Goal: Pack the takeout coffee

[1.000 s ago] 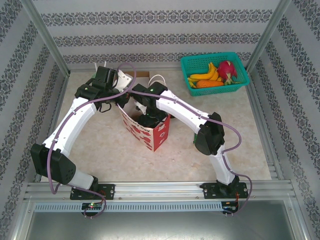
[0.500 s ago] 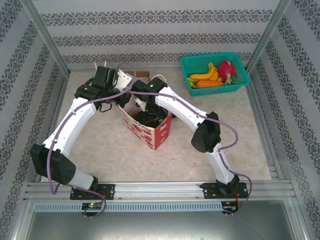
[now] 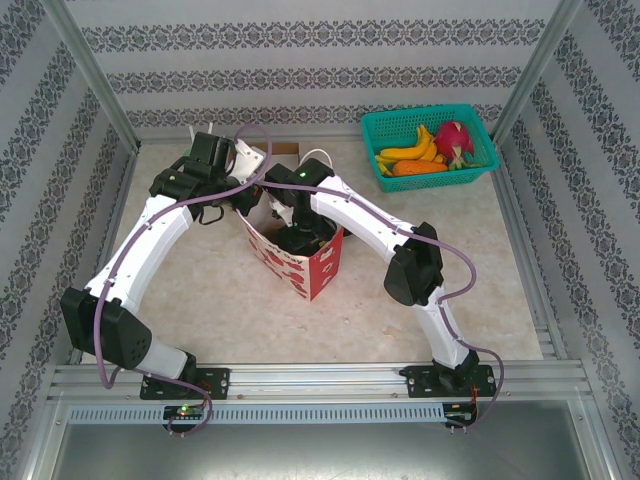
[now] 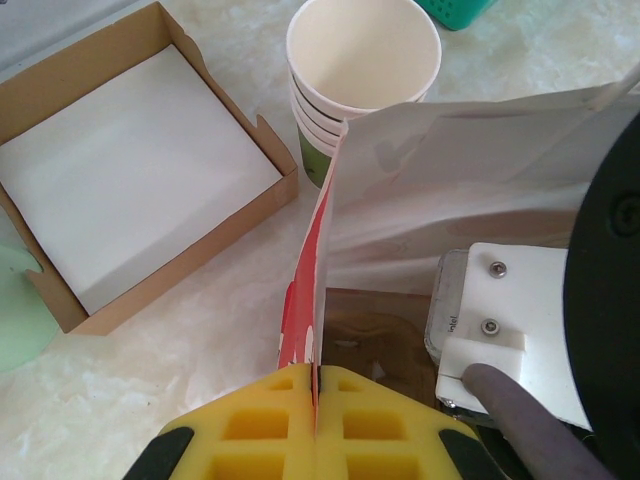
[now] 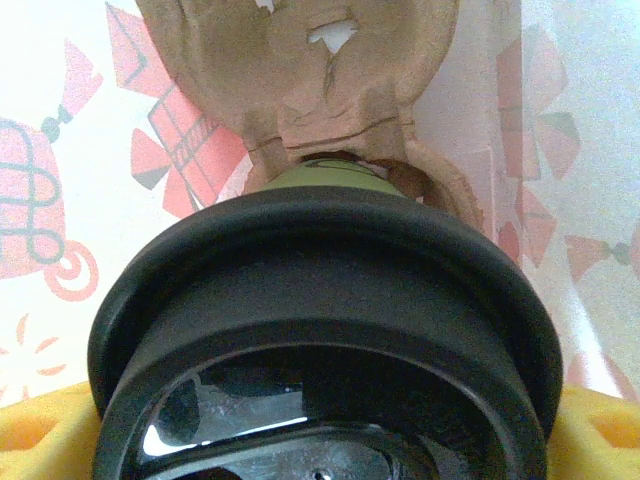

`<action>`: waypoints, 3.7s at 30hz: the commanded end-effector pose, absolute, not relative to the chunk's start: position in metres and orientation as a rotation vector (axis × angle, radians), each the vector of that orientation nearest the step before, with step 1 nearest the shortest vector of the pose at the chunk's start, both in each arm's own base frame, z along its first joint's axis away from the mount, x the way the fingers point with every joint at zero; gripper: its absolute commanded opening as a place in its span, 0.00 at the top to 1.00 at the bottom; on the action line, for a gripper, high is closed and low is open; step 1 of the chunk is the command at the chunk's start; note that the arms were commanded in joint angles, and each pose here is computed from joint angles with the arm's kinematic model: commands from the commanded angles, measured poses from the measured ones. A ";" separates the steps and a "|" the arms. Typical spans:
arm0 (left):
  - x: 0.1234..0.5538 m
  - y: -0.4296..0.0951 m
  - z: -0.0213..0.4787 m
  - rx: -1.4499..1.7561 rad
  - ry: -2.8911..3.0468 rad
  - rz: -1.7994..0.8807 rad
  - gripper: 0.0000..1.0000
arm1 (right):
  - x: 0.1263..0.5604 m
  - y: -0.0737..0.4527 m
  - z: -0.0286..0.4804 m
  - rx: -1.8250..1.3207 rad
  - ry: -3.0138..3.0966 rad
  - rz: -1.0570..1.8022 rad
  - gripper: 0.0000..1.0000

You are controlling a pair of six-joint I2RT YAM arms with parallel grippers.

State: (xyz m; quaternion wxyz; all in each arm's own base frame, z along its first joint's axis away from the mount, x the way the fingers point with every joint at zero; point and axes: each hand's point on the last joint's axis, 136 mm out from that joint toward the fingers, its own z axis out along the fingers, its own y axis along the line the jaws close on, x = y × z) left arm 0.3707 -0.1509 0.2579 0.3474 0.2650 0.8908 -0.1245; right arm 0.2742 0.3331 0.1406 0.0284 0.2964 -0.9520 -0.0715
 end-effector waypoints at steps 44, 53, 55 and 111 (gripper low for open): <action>0.373 -0.149 0.272 0.677 2.248 -0.292 1.00 | 0.271 0.303 0.133 0.868 -2.907 -0.030 0.52; 0.373 -0.150 0.271 0.681 2.250 -0.297 1.00 | 0.271 0.306 0.129 0.872 -2.903 -0.041 0.52; 0.373 -0.150 0.271 0.682 2.251 -0.297 1.00 | 0.272 0.306 0.129 0.873 -2.904 -0.042 0.52; 0.374 -0.149 0.270 0.691 2.251 -0.289 1.00 | 0.267 0.285 0.140 0.836 -2.880 0.058 0.53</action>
